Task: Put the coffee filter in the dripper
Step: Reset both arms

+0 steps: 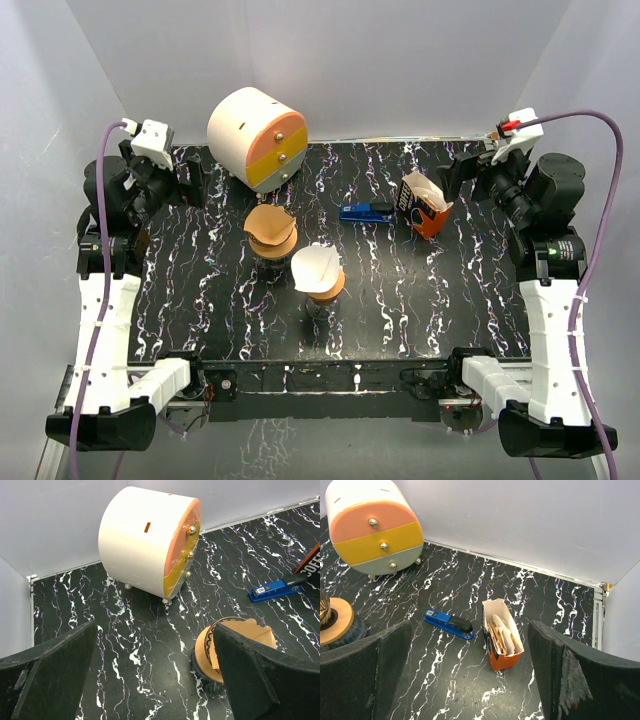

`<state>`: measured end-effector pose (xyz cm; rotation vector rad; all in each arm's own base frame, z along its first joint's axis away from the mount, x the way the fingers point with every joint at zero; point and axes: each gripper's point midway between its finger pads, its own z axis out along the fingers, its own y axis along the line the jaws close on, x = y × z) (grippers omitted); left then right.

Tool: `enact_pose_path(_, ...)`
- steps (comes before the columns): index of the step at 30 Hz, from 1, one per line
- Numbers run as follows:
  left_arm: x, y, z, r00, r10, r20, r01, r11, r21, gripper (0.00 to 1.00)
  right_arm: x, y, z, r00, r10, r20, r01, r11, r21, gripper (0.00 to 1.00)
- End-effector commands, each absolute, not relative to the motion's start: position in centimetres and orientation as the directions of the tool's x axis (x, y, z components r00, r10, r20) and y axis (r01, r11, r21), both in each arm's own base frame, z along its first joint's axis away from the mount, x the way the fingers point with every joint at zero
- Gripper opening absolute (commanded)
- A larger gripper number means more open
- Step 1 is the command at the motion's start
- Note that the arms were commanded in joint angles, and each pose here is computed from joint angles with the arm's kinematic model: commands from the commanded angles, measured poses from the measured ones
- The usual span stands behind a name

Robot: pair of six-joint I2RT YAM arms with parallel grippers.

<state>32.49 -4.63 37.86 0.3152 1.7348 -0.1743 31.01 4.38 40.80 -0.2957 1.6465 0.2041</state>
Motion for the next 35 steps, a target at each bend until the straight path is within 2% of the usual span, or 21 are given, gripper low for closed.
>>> enact_pose_path(1,31.5,-4.6,38.6,-0.141,0.101,-0.985,0.303,0.952,0.054,0.99,30.4,4.3,42.3,-0.016,-0.088,-0.996,-0.316,0.946,-0.079,0.98)
enact_pose_path(35,30.8,-5.0,36.5,-0.174,0.082,-0.981,0.339,0.941,0.018,0.99,30.1,4.7,40.5,-0.050,-0.061,-0.997,-0.356,0.934,-0.039,0.98)
